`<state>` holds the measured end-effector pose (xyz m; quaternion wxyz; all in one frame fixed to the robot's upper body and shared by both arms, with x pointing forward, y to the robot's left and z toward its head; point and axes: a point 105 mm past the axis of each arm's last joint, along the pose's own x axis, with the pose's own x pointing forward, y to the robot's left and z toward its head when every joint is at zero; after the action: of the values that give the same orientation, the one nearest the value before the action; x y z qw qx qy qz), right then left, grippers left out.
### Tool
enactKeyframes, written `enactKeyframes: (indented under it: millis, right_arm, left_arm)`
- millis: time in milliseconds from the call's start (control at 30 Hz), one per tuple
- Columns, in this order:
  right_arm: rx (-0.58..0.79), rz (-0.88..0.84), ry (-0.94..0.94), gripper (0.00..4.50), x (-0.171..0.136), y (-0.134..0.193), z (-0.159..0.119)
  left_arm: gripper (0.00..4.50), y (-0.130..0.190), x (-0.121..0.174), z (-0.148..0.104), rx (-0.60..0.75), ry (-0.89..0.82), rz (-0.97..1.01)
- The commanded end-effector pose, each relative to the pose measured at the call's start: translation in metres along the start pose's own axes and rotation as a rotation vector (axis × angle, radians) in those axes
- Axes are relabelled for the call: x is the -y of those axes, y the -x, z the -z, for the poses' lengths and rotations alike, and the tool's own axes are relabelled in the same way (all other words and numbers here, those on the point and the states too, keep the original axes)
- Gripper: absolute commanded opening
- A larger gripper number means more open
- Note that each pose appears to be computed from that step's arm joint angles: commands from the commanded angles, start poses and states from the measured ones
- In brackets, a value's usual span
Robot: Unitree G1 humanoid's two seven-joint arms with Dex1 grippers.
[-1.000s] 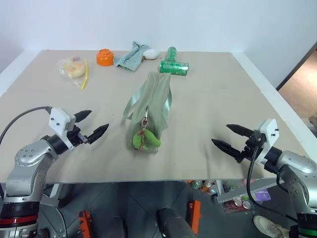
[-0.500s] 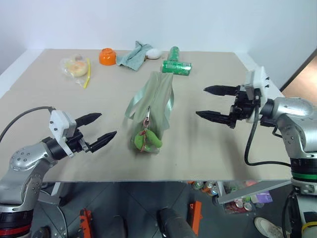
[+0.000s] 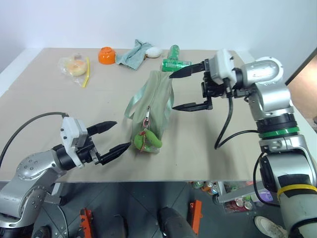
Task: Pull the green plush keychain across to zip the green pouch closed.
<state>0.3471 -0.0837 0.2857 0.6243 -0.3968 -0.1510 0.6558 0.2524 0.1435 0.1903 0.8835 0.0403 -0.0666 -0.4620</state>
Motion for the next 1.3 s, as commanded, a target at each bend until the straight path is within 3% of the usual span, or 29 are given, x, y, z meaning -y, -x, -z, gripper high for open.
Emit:
enactKeyframes:
  millis: [33,333,700,800,1133,1167,1300]
  right_arm:
    - [-0.025,-0.026,0.14,4.5,0.013,-0.002,-0.009]
    - [-0.082,-0.093,0.291,4.5,0.022,-0.024,-0.002]
    - [-0.16,-0.112,0.358,4.5,0.02,-0.022,0.011]
    - [-0.153,-0.105,0.373,3.66,0.022,-0.025,0.009]
    - [-0.161,-0.116,0.394,0.22,0.021,-0.028,0.009]
    - [-0.161,-0.119,0.39,0.03,0.022,-0.028,0.007]
    - [-0.163,-0.129,0.371,0.03,0.028,-0.029,-0.001]
  left_arm:
    - [4.45,-0.006,0.008,-0.014,0.048,-0.03,0.02]
    - [4.45,-0.014,-0.002,-0.026,0.093,0.008,-0.036]
    - [4.45,-0.017,-0.009,-0.034,0.13,0.071,-0.094]
    - [4.5,-0.02,-0.009,-0.035,0.135,0.07,-0.092]
    - [4.5,-0.021,-0.011,-0.037,0.144,0.065,-0.101]
    - [4.5,-0.02,-0.013,-0.037,0.144,0.064,-0.103]
    - [4.5,-0.013,-0.025,-0.037,0.131,0.037,-0.127]
